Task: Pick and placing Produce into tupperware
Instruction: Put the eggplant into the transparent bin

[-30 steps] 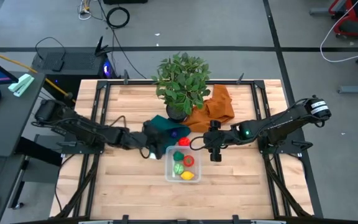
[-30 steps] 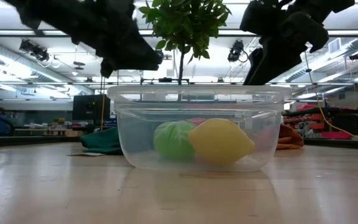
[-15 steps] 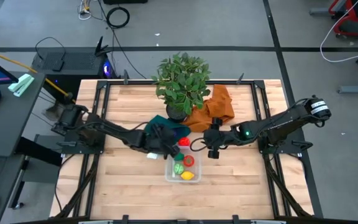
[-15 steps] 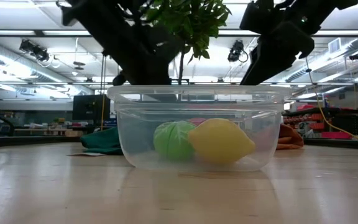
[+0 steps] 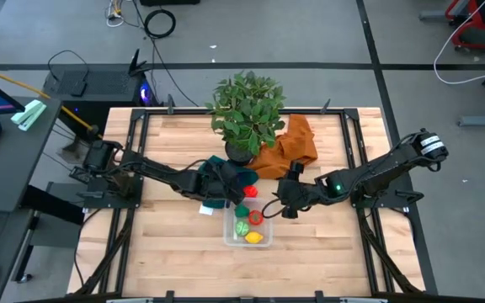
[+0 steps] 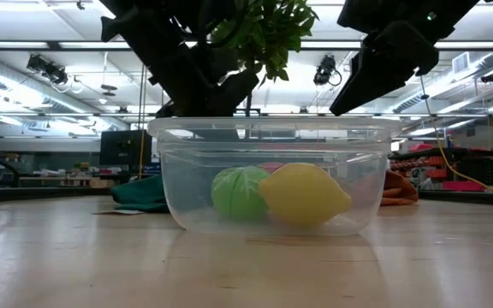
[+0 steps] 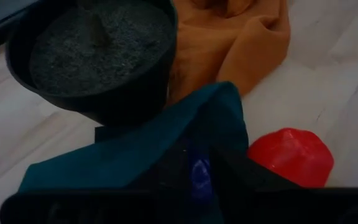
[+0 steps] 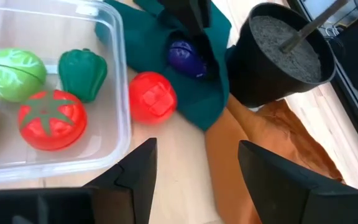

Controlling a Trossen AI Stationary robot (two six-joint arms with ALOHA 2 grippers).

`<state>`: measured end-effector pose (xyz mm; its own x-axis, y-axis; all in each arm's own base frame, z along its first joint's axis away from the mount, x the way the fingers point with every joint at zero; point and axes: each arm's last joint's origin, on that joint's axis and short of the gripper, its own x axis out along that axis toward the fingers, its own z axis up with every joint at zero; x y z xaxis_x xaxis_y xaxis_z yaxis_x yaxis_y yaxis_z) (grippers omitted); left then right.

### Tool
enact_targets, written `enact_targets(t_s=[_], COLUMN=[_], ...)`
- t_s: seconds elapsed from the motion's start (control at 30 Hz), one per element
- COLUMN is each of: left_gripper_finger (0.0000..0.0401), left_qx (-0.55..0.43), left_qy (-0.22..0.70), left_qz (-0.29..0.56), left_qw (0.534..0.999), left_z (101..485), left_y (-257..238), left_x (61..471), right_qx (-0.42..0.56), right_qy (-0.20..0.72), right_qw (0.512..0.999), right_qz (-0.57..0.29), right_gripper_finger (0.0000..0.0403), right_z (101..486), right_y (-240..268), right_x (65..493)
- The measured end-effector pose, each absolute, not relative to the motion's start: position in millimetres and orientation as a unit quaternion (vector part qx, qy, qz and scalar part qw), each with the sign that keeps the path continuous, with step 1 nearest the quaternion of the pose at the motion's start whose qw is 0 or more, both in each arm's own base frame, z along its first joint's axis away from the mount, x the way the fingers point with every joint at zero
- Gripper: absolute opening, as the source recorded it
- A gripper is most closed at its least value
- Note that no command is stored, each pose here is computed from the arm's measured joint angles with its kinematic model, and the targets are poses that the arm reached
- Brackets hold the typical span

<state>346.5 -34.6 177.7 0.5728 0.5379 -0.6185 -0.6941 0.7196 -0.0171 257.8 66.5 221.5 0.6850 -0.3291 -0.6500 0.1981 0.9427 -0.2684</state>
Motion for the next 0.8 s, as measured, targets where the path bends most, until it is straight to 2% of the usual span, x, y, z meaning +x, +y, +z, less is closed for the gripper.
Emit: enact_targets(t_s=[0.37, 0.6, 0.8], left_gripper_finger=[0.0088, 0.0144, 0.0197], left_qx=[-0.174, -0.220, -0.217], left_qy=[0.310, 0.328, 0.327], left_qz=[0.345, 0.316, 0.303], left_qw=[0.868, 0.863, 0.869], left_z=[176.7, 175.5, 181.1], left_y=[-18.1, -11.6, -12.2], left_x=[348.7, 350.0, 353.5], right_qx=[-0.087, -0.087, -0.086], right_qy=[0.360, 0.360, 0.361], right_qw=[0.918, 0.918, 0.918], right_qz=[-0.142, -0.141, -0.139], right_gripper_finger=[0.0186, 0.0186, 0.0186], right_z=[222.9, 222.9, 222.8], right_y=[67.5, 67.5, 67.7], right_x=[259.2, 259.2, 259.2])
